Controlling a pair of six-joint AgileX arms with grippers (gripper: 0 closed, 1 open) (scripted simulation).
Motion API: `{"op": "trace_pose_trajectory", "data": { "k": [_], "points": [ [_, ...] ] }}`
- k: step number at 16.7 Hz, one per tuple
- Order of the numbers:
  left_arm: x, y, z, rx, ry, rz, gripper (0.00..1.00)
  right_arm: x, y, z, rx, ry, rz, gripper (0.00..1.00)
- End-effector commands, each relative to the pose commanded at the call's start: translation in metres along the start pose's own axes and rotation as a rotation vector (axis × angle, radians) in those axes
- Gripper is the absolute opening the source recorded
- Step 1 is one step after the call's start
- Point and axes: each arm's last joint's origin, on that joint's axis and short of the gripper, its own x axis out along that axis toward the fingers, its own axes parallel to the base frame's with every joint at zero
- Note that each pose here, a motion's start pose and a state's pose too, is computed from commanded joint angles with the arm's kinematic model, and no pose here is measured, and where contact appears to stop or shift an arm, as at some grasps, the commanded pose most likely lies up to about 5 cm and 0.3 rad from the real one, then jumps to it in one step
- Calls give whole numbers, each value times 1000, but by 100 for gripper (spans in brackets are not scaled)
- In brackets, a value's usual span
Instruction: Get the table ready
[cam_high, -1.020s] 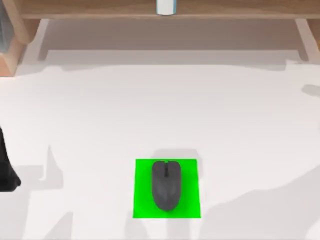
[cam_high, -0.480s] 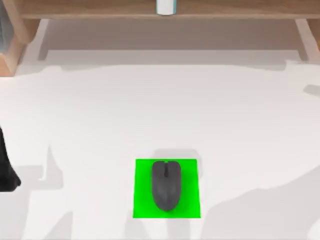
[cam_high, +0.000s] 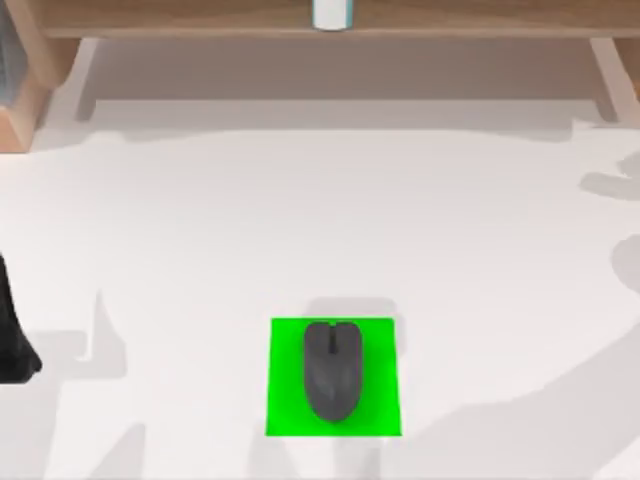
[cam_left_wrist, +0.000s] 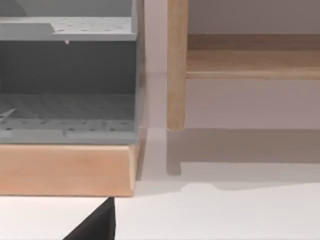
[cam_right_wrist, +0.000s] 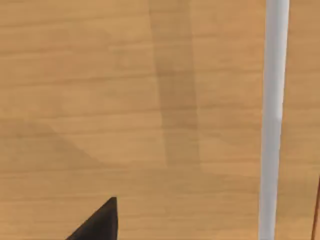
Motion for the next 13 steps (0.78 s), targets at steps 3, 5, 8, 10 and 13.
{"op": "trace_pose_trajectory", "data": {
  "k": [3,5,8,10,13],
  "points": [
    [0,0,0,0,0,0,100,-23,-40,22,119,-8,1,100],
    [0,0,0,0,0,0,100,-49,-73,41,225,-12,-9,100],
    [0,0,0,0,0,0,100,-110,-123,72,413,-29,-47,100],
    [0,0,0,0,0,0,100,-161,-146,91,554,-51,-81,100],
    [0,0,0,0,0,0,100,-238,-151,111,781,-100,-120,100]
  ]
}}
